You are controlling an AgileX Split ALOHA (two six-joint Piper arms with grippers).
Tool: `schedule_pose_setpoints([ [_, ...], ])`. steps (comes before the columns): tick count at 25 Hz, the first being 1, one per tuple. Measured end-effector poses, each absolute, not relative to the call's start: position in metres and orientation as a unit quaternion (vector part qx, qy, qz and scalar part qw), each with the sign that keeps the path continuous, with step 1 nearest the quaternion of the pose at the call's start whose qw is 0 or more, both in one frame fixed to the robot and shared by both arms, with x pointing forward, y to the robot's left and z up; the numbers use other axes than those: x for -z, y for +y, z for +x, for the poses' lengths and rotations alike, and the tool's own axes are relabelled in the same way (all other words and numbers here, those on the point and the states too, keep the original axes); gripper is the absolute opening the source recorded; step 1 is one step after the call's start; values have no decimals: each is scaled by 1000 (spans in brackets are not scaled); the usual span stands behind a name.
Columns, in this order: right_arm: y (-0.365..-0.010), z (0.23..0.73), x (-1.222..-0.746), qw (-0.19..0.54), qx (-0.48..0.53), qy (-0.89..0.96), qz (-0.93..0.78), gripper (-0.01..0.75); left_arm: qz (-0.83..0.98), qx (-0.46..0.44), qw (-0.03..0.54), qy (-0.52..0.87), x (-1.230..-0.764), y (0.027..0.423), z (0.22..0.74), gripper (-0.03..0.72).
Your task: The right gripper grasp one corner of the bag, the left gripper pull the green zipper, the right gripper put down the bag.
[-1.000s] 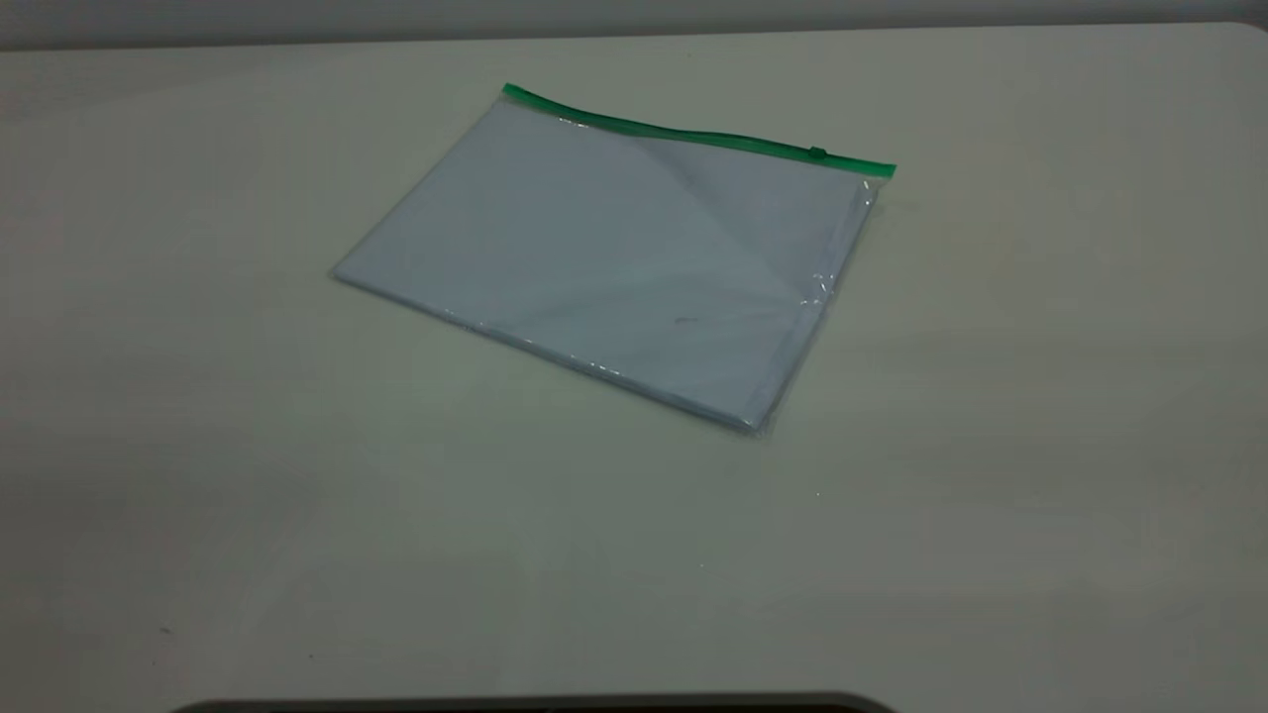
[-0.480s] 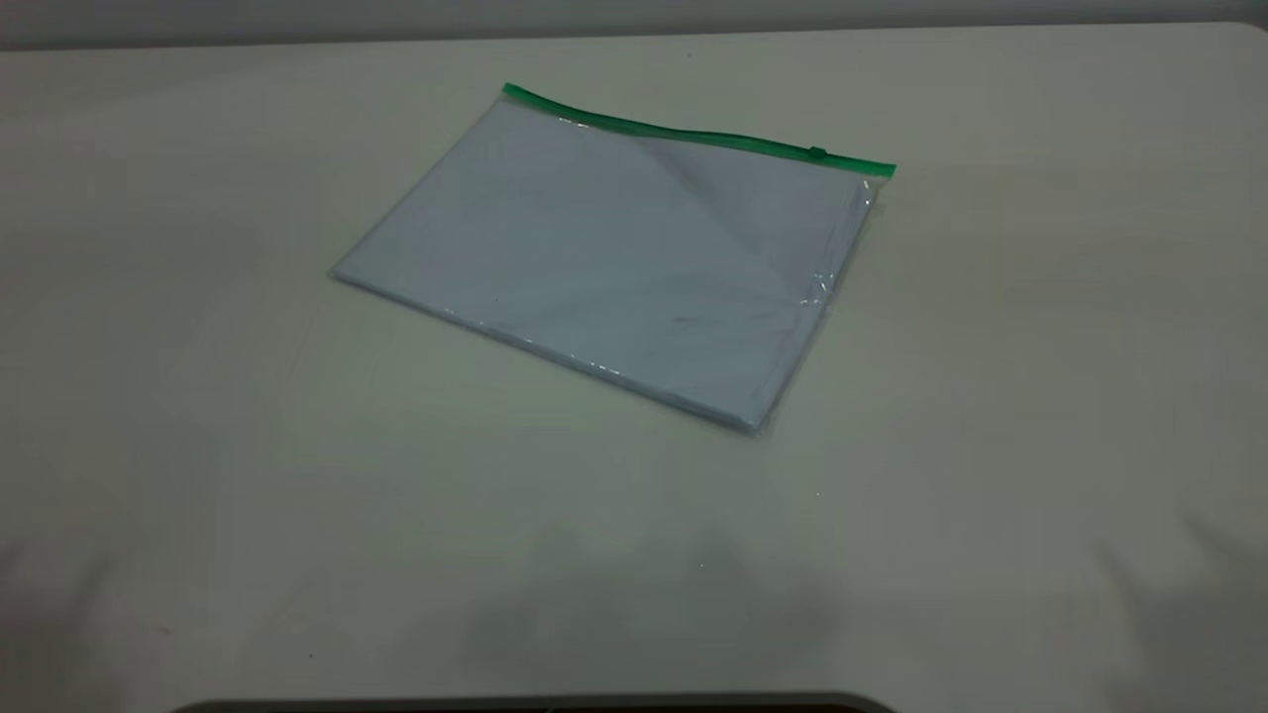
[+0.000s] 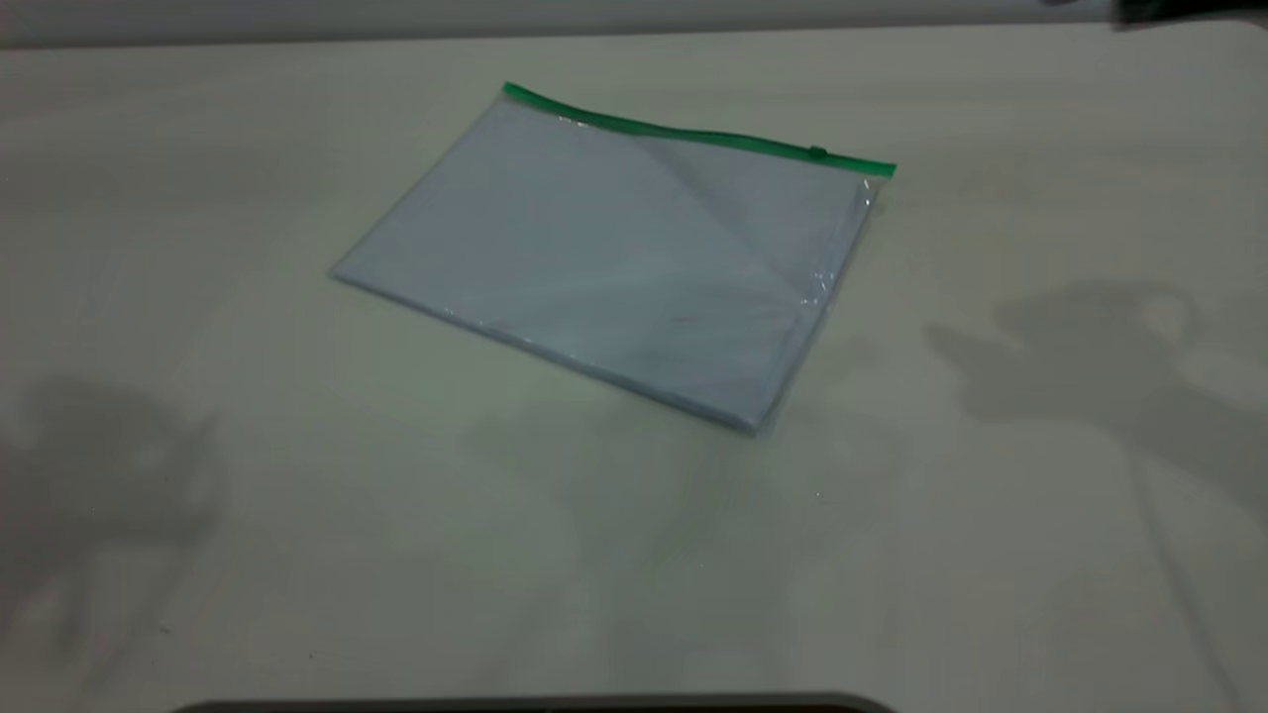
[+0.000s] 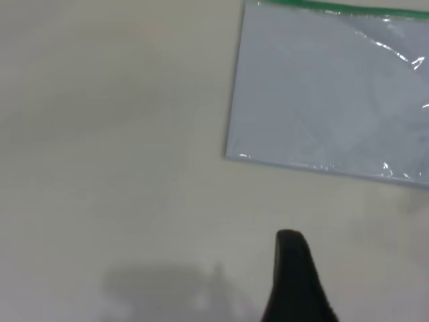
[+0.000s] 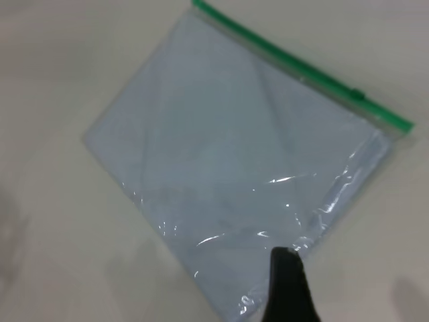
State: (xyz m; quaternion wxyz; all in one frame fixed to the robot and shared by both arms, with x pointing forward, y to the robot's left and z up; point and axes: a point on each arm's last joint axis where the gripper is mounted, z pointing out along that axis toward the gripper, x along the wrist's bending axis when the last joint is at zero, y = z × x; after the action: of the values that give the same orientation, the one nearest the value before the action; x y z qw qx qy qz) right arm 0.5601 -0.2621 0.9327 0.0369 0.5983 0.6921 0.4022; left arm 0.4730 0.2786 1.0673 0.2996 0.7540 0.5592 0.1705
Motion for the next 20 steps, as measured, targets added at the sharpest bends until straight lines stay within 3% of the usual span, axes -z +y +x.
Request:
schedule_pose_setpoints([
  [7,-256,633,-853,-42,-403,695,594,561,757,-159,292,563,-1060,279,480,548],
  [20,-263,702,-777,-36,-389,733,557,561,756,-159,292,564,-1060,279,480,548],
])
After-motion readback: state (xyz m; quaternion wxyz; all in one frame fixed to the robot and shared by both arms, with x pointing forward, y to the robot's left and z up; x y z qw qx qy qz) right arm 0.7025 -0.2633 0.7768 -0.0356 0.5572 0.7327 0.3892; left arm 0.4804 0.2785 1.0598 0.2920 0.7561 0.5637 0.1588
